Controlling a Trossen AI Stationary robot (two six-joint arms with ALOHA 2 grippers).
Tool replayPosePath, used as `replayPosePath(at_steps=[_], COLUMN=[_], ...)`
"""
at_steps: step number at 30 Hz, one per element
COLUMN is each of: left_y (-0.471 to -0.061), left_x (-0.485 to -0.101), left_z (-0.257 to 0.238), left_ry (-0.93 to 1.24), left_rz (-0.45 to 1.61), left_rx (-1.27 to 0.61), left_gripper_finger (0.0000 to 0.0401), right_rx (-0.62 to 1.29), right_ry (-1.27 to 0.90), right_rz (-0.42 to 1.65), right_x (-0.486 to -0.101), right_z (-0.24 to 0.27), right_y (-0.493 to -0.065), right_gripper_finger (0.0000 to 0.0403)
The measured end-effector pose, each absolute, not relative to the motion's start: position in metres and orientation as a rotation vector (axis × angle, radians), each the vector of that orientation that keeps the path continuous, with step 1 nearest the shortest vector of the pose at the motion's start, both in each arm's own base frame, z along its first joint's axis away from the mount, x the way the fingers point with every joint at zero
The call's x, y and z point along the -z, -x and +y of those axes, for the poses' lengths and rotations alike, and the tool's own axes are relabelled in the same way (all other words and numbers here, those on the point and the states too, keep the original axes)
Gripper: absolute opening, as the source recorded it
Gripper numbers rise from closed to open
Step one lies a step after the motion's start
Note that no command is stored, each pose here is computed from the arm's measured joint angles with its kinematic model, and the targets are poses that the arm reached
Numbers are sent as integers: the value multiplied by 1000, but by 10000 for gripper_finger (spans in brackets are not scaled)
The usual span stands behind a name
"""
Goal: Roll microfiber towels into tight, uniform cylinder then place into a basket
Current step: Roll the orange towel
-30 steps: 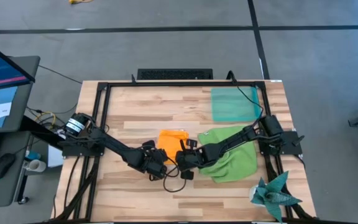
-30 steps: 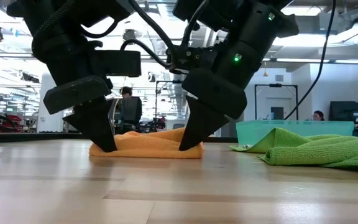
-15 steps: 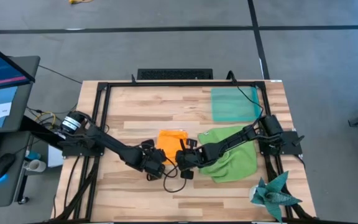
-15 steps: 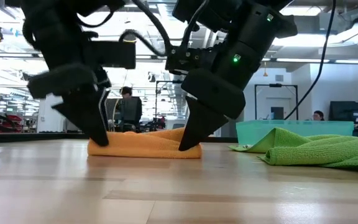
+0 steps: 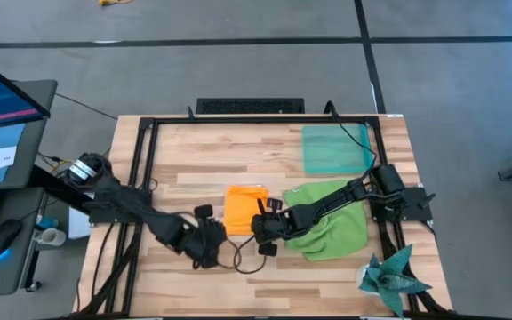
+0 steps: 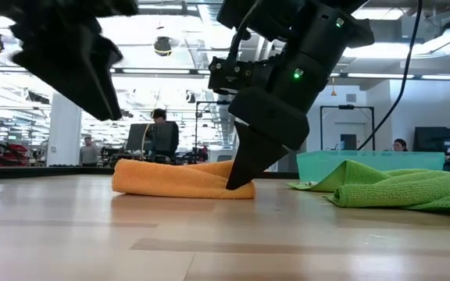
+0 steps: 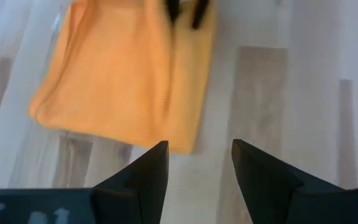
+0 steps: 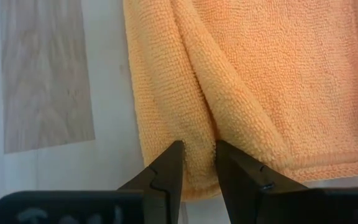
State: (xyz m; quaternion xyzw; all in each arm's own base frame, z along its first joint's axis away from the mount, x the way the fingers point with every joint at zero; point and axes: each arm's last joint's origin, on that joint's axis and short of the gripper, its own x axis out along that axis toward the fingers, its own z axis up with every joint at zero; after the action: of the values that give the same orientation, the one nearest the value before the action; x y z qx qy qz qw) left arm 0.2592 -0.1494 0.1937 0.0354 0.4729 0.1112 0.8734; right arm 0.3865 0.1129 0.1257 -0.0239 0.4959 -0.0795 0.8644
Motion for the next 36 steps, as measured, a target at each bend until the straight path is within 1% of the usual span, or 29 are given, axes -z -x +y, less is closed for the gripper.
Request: replayPosePath(at_steps=[3, 7, 11, 16, 23, 36], left_y=[-257, -259, -265, -273, -277, -284], left_x=[-187, -168, -146, -133, -132, -130], left_z=[-162, -175, -177, -174, -168, -159], left_ry=[-132, -265, -368, -395, -385, -363], left_rz=[941, 914, 931, 943, 960, 1005], left_rx=[-254, -274, -295, -306, -309, -259], left_gripper_finger=[171, 171, 171, 171, 171, 171], right_rx=[167, 167, 167, 167, 168, 168], right_ry=[50, 50, 51, 51, 54, 55], right_rz=[1039, 1040, 1043, 1044, 1051, 1053], right_x=[-126, -126, -126, -126, -125, -125], right_z=[113, 113, 113, 113, 113, 113], right_y=[-387, -386, -386, -386, -385, -385], right_gripper_finger=[118, 118, 118, 118, 118, 118])
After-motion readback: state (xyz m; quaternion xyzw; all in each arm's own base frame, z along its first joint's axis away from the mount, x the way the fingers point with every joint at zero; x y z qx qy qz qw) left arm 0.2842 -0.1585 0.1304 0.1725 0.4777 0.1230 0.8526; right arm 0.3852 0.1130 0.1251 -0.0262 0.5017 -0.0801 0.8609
